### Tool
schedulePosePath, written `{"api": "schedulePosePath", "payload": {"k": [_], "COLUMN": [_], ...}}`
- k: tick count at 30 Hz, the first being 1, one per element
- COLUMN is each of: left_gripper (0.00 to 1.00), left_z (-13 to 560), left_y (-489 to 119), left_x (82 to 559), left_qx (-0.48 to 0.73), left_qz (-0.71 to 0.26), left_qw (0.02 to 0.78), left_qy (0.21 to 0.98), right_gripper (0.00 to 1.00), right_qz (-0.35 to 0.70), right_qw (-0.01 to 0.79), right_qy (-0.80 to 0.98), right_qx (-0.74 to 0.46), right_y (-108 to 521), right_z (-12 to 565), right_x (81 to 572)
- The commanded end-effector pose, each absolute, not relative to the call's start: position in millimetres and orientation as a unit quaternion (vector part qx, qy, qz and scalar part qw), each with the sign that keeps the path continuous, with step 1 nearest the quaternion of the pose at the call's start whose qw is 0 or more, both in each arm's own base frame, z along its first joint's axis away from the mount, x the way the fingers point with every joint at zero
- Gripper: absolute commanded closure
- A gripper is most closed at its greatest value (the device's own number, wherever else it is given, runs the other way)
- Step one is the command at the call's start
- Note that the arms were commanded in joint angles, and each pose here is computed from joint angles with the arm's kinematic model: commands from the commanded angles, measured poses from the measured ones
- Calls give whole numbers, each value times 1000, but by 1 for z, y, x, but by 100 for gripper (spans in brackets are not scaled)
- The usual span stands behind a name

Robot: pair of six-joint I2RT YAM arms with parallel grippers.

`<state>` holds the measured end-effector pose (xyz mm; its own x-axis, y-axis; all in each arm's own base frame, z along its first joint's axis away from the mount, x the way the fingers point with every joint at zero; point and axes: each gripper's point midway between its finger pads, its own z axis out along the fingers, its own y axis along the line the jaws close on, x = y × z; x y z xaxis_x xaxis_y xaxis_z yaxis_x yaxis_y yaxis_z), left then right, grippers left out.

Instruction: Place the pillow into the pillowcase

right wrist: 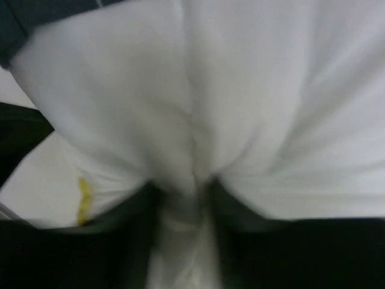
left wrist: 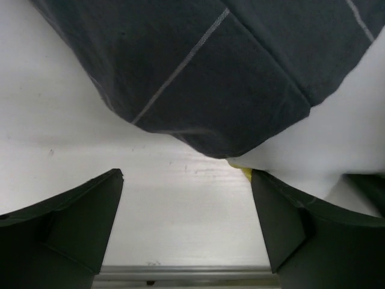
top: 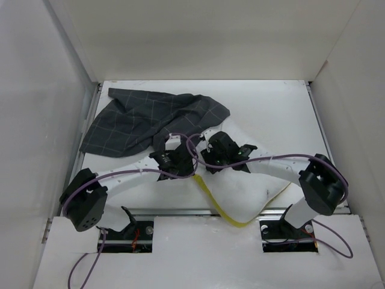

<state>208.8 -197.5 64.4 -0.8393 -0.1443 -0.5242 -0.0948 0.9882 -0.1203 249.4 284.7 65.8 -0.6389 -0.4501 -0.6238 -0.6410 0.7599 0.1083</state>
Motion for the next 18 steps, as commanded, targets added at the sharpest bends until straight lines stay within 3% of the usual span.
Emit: {"api": "schedulePosePath", "payload": {"k": [1,9,15,18], "left_gripper": [21,22,22,39], "left_z": [68,69,78,91], "left_y": [-201,-187,-195,-203], "left_x": [232,242,268,283], "left_qx": [-79,-81,-86,-88], "left_qz": [-42,-15,-26,-30], "left_qw": [298,311,343,362], "left_qy": [950,947,935,927], "right_gripper": [99,100,100,100], "right_qz": [128,214,229,234], "right_qw": [339,418,432,440], "right_qy": [893,843,831,826], "right_qx": [-268,-262,-267,-265], "right_y": [285,299,299,301], "right_z": [68,157,185,195], "right_x": [275,271,266,269]}}
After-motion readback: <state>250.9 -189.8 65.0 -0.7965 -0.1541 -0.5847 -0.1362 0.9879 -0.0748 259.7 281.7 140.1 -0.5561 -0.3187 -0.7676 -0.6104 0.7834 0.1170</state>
